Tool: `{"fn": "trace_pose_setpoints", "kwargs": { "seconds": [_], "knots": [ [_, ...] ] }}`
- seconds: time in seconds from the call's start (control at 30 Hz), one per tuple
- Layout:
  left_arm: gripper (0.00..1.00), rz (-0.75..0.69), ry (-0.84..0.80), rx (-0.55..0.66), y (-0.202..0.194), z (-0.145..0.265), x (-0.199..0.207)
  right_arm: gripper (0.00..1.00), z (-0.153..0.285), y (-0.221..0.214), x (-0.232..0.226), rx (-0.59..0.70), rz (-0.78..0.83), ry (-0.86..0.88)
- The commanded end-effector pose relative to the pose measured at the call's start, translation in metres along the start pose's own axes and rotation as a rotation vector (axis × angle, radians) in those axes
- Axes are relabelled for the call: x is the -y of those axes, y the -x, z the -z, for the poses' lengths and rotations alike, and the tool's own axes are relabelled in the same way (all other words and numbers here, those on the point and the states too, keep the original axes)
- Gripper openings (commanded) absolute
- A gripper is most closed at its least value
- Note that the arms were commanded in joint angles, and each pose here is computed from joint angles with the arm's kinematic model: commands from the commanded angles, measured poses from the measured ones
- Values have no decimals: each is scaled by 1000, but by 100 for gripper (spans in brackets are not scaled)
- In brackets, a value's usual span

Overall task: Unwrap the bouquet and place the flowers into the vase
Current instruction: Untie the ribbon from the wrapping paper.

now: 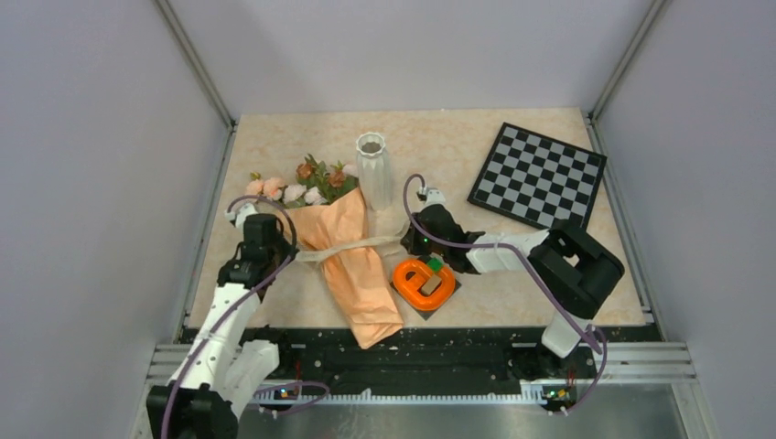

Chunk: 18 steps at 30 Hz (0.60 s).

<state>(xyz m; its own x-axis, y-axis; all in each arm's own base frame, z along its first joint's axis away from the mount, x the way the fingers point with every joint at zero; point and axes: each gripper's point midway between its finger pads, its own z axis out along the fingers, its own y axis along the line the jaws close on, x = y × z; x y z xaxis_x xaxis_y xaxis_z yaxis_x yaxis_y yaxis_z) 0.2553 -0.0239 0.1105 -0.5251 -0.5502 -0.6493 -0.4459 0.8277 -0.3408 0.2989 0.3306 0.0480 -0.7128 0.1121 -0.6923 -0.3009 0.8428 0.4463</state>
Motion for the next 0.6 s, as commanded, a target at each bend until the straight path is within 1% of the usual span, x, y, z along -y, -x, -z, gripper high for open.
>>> {"fn": "trace_pose_setpoints", "kwargs": {
  "seconds": [0.0, 0.07, 0.2, 0.37, 0.47, 0.57],
  "knots": [
    [0, 184, 7, -22, -11, -9, -23, 0, 11, 13, 7, 52, -39, -27],
    [0, 252, 22, -13, -14, -11, -35, 0, 14, 14, 11, 62, -40, -41],
    [0, 314, 50, 20, -18, -10, -51, 1, 22, 18, 24, 97, -19, -98],
    [0, 358, 81, 43, -22, -10, -64, 22, 34, 29, 28, 131, 57, -116],
    [0, 361, 79, 36, -23, -11, -64, 43, 42, 37, -2, 131, 203, 46],
    [0, 351, 70, 25, -22, -11, -61, 52, 47, 36, -37, 92, 364, 206]
  ]
}}
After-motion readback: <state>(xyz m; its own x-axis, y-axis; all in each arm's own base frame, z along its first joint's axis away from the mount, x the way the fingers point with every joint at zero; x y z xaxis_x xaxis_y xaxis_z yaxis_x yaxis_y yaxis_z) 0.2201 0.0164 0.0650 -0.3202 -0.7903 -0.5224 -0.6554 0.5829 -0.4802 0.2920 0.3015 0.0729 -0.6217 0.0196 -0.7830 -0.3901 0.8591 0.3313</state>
